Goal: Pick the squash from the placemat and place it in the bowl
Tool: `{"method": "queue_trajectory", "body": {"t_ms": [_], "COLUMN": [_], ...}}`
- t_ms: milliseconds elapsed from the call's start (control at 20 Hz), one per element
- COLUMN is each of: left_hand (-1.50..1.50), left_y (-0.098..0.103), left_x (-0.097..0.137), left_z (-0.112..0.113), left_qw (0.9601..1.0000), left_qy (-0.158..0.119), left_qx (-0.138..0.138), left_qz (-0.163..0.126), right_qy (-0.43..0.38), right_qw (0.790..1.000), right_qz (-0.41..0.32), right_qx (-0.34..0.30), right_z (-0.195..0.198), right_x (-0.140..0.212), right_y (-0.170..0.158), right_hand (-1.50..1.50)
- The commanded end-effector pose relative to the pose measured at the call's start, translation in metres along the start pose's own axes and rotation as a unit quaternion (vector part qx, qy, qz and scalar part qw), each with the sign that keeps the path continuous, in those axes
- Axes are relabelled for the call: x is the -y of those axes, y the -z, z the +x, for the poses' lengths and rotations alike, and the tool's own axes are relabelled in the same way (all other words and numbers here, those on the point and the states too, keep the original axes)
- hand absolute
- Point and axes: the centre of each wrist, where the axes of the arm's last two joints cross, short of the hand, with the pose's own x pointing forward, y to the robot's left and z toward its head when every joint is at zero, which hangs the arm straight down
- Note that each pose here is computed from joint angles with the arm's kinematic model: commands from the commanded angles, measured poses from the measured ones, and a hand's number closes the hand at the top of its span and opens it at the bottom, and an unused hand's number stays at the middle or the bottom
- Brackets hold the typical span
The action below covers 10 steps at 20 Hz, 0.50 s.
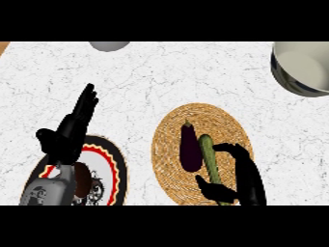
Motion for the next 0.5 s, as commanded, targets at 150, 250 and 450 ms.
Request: {"method": "queue_trajectory", "body": {"t_ms": [150,250,450], "left_hand": [0.0,0.0,0.0], "left_y": [0.004,0.008,-0.004], "left_x": [0.001,-0.005,0.0], "left_z": [0.004,0.008,0.012], "left_qw": [1.0,0.9999,1.0], "left_qy": [0.004,-0.005,0.0], "left_qx": [0.002,0.013,0.006], "left_qz": [0.0,-0.004,-0.005], "right_qy": [0.014,0.016,0.048], "right_qw": [0.994,0.987,0.975], "right_qz": [0.082,0.107,0.089], "right_qx": [0.073,0.118,0.197], "right_z": [0.031,0.055,0.067], "right_x": [0.043,0.063,0.091], "right_y": [0.041,0.061,0.083], "right_hand": [1.5,1.5,1.5]}}
